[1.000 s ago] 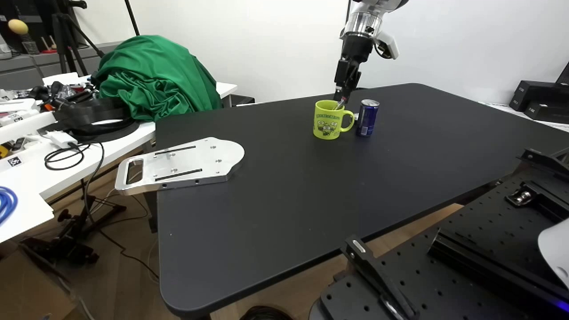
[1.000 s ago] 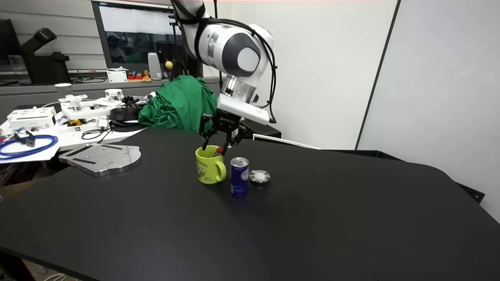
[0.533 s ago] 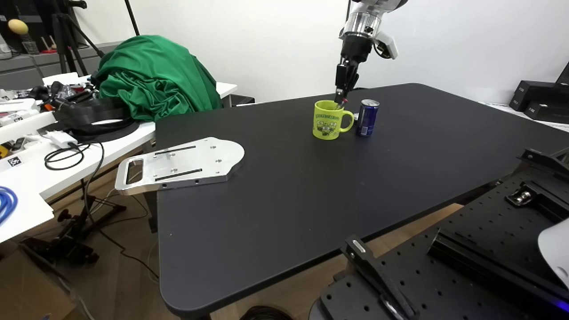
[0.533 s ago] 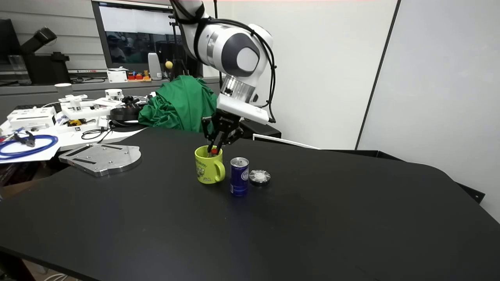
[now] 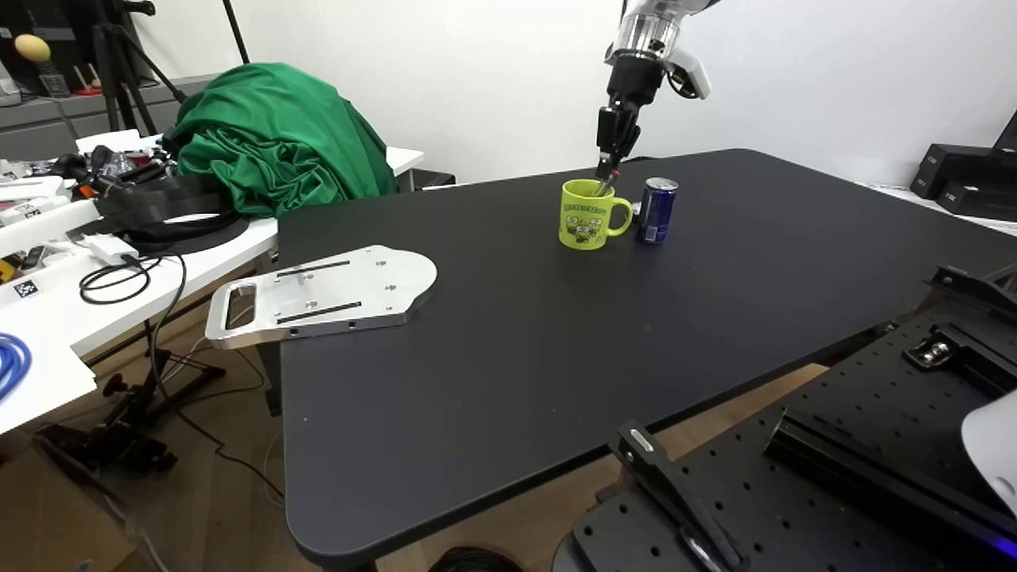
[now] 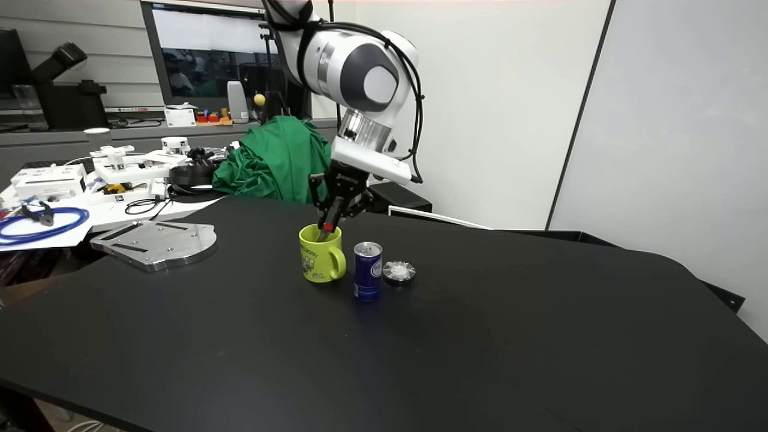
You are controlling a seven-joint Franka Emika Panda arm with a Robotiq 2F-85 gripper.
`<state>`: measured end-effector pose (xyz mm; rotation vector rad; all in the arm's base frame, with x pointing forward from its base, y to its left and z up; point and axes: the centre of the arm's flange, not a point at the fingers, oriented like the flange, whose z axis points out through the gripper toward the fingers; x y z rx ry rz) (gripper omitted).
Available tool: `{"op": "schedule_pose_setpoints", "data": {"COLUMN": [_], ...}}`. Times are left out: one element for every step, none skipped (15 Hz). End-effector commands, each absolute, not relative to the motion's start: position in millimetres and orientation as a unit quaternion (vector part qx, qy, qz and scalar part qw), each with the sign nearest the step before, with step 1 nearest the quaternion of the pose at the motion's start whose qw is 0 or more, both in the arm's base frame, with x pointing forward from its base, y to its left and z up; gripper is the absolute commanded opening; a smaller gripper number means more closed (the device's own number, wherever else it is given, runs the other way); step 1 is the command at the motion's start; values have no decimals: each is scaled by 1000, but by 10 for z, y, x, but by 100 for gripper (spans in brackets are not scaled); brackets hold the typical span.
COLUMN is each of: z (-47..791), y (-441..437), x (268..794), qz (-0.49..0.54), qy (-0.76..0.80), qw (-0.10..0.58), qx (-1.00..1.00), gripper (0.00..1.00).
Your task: Pick up the marker from the cup and place it on the table
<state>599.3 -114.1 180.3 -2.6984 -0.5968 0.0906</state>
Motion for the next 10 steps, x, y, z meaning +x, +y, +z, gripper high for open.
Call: {"op": "schedule_pose_setpoints", "data": {"z": [2203,2302,2435,2558,2714,2854,3003,3155,3284,3411], "y": [-1063,-1040,-1004,-972,-924,-877,-819,-737,-660,-553], "x": [6164,6207,6249,6284,6308,6329,6337,6326,6312,6268], "qz": [42,45,49,51,52,52,54,54,55,50], "qy": [-191,-188,-188,-189,-192,-198,-206,-219,-232,-248], "qw": [187,190,189,189,186,182,177,172,165,161], "qx": [-963,-963,-962,-962,-962,-962,-961,-959,-957,-954], "gripper": [5,5,5,5,5,5,5,5,5,5]}}
